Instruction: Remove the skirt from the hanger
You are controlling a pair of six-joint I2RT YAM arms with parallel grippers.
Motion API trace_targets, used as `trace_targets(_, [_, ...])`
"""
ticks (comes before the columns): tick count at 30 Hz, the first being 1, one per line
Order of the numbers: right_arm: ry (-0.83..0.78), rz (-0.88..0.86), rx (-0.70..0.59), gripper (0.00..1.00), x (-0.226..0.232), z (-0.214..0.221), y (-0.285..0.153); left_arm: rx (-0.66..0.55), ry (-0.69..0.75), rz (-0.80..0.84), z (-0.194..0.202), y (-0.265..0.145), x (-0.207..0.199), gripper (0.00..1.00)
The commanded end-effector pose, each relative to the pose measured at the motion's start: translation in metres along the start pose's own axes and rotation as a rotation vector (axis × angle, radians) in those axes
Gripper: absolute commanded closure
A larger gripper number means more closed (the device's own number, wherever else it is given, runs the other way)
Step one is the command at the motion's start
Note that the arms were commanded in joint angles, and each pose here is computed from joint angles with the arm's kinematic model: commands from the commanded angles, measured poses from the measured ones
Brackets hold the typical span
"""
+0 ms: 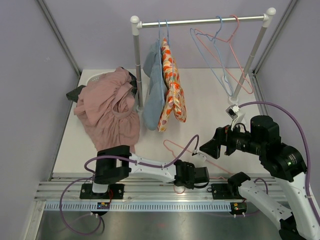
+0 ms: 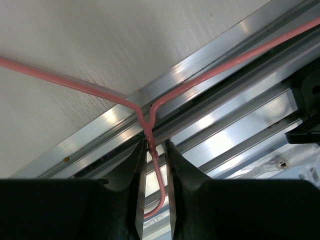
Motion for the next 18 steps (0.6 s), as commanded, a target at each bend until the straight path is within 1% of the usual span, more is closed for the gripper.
trace_targets(1, [0.004,-0.016,-0.007,0.01,0.003,0.001,-0.001,-0.018,-0.066,-0.001,0.001,0.022,0.009,0.86])
trace_targets(3, [0.007,-0.016,-0.004,0.01,0.002,0.002,0.0,-0.017,-0.071,0.006,0.0,0.024,0.01,0.95])
trace_targets(4, [0.006,-0.018,-0.005,0.0,0.002,0.002,0.0,-0.01,-0.069,0.005,0.003,0.026,0.011,0.97])
trace_targets(8, [0.01,-0.025,-0.004,0.01,0.004,0.002,-0.001,0.002,-0.075,0.017,0.008,0.033,0.011,0.98])
trace_targets(9, [0.011,-0.023,-0.004,0.0,0.003,0.002,-0.001,0.007,-0.076,0.018,0.009,0.035,0.012,0.97])
trace_targets(13, [0.009,-0.027,-0.003,0.01,0.004,0.002,-0.001,0.053,-0.08,0.008,0.019,0.05,0.015,0.84])
trace_targets(15, [0.012,-0.026,-0.004,0.01,0.004,0.002,-0.001,0.076,-0.079,-0.003,0.025,0.058,0.017,0.82])
trace_targets(18, [0.01,-0.023,-0.001,0.01,0.002,0.003,0.0,0.089,-0.078,-0.005,0.027,0.063,0.018,0.82])
Point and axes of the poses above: each gripper's point midway between its finger pads, its own y axis out along the fingers, its own x axis along the line the jaws close on, z = x × y, the point moved 3 cm from there along -y, back along the fingers, and after that the axes turned 13 degrees about y, right-handed, at the moved point
